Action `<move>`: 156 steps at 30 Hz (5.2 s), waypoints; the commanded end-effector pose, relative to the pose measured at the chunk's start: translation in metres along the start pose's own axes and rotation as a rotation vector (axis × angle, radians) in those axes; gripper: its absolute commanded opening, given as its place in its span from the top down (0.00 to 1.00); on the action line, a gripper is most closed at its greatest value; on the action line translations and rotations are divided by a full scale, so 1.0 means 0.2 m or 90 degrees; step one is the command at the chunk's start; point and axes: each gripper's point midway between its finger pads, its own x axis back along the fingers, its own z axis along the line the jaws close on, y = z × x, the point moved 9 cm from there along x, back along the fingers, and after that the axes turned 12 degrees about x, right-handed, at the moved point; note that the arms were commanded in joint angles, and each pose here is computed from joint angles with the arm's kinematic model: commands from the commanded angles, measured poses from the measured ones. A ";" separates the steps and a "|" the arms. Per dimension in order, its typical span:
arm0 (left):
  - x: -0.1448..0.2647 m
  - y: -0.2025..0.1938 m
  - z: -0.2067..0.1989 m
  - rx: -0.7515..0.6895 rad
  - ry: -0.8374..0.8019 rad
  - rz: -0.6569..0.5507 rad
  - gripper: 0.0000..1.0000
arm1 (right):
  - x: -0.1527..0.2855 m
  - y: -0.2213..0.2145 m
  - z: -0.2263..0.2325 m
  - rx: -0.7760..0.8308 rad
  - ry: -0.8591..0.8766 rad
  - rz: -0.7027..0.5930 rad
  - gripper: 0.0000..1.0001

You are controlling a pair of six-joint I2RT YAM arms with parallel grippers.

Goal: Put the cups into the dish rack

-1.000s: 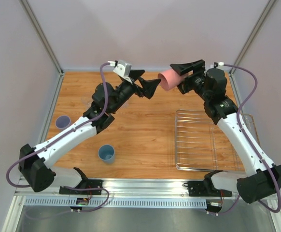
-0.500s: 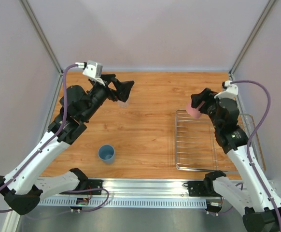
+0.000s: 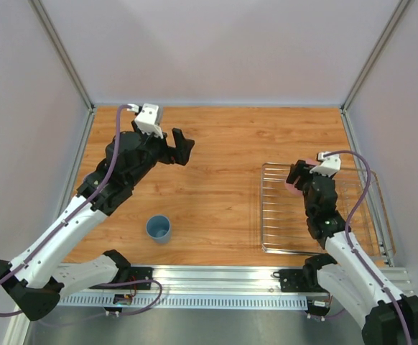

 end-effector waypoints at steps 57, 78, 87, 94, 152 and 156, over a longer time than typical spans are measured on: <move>-0.05 -0.16 0.13 0.005 0.094 0.009 0.00 | -0.18 -0.24 0.36 0.031 -0.059 0.009 0.91; -0.08 -0.15 0.13 -0.005 0.084 0.013 0.00 | -0.04 -0.09 0.30 -0.015 -0.038 0.017 0.00; -0.22 -0.15 0.23 0.073 0.210 0.127 0.00 | 0.21 0.31 0.16 -0.072 -0.009 -0.023 0.00; -0.54 -0.15 0.32 0.033 0.284 0.266 0.04 | 0.30 0.61 0.12 -0.080 0.020 -0.029 0.00; -0.65 0.25 0.02 0.339 -0.240 -0.072 1.00 | 0.19 0.99 0.56 -0.634 0.280 0.049 0.00; -0.58 0.27 -0.10 0.303 -0.286 -0.114 1.00 | 0.15 1.11 0.63 -0.698 0.355 0.029 0.00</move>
